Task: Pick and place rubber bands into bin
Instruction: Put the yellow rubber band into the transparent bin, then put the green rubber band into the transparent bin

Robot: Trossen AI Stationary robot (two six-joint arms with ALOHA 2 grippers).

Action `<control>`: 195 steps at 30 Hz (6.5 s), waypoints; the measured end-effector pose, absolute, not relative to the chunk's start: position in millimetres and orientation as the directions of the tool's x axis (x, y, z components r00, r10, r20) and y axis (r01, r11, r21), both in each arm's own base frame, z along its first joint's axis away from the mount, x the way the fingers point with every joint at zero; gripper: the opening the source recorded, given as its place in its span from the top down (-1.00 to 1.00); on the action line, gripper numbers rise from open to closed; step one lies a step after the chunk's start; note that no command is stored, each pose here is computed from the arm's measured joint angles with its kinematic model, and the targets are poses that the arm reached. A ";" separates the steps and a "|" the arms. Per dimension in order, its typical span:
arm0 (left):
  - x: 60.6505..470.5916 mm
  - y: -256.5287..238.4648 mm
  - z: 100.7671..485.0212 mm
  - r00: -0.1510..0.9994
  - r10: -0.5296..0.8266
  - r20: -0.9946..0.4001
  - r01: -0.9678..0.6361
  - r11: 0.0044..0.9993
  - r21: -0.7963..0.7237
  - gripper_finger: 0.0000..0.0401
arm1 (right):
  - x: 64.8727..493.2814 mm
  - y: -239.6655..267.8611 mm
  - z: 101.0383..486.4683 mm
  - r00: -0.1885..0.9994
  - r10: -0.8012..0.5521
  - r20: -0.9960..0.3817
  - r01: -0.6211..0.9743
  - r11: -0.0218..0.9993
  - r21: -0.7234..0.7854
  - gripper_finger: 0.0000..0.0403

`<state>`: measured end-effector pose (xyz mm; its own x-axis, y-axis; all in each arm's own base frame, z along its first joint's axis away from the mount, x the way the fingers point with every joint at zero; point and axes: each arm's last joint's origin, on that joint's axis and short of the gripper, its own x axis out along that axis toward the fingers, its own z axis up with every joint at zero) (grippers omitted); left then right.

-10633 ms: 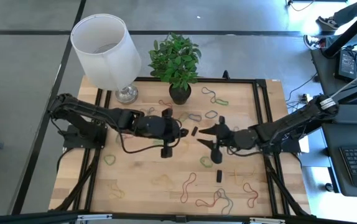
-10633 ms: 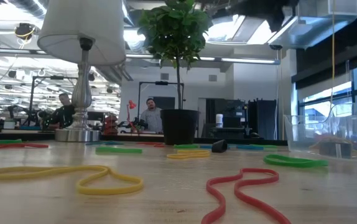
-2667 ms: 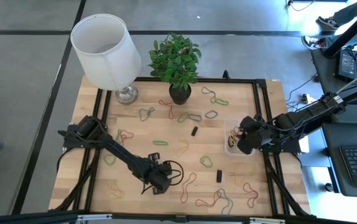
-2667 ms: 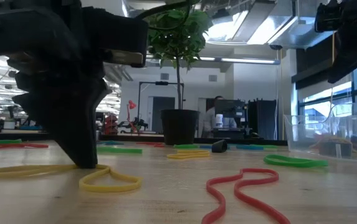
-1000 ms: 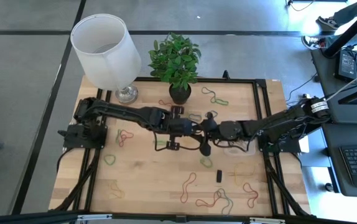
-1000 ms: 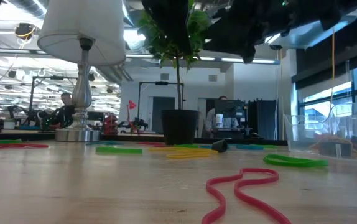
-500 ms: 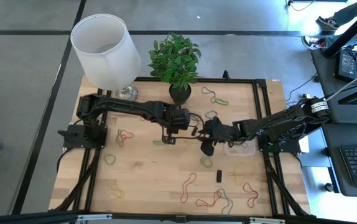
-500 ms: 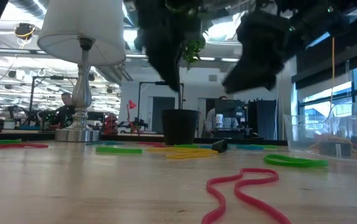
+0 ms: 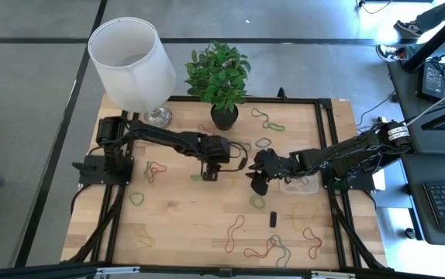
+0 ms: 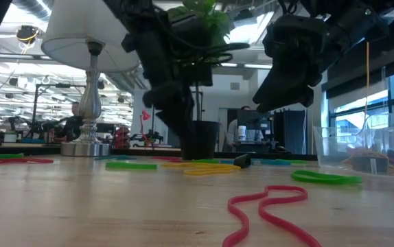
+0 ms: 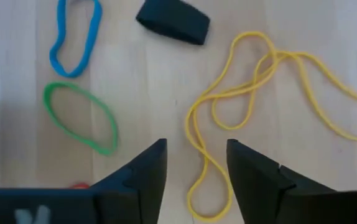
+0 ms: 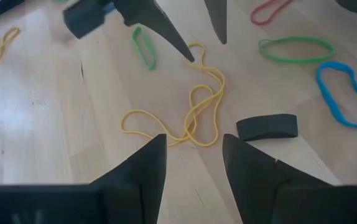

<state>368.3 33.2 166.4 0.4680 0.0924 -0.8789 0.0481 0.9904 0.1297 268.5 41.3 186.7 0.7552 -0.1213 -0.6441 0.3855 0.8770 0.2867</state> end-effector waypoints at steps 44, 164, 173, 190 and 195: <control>372.4 20.6 235.7 0.634 0.211 -0.744 0.081 0.939 0.335 0.99 | 275.4 42.5 195.7 0.824 -0.111 -0.555 0.318 0.902 0.292 0.20; 386.7 6.4 290.9 0.783 0.304 -0.542 -0.251 0.953 0.172 0.43 | 132.5 -15.1 188.9 0.580 -0.186 -0.793 0.517 0.837 0.181 0.90; 386.9 1.5 290.7 0.787 0.294 -0.542 -0.239 0.956 0.171 0.43 | 123.8 -14.6 183.2 0.488 -0.191 -0.852 0.623 0.760 0.187 0.64; 386.9 -1.1 290.7 0.789 0.288 -0.543 -0.231 0.958 0.171 0.43 | 121.2 -17.1 219.3 0.458 -0.279 -0.844 0.725 0.666 0.173 0.45; 386.9 -1.0 290.7 0.789 0.288 -0.542 -0.230 0.958 0.173 0.43 | 123.4 -17.2 234.8 0.495 -0.282 -0.821 0.715 0.669 0.201 0.54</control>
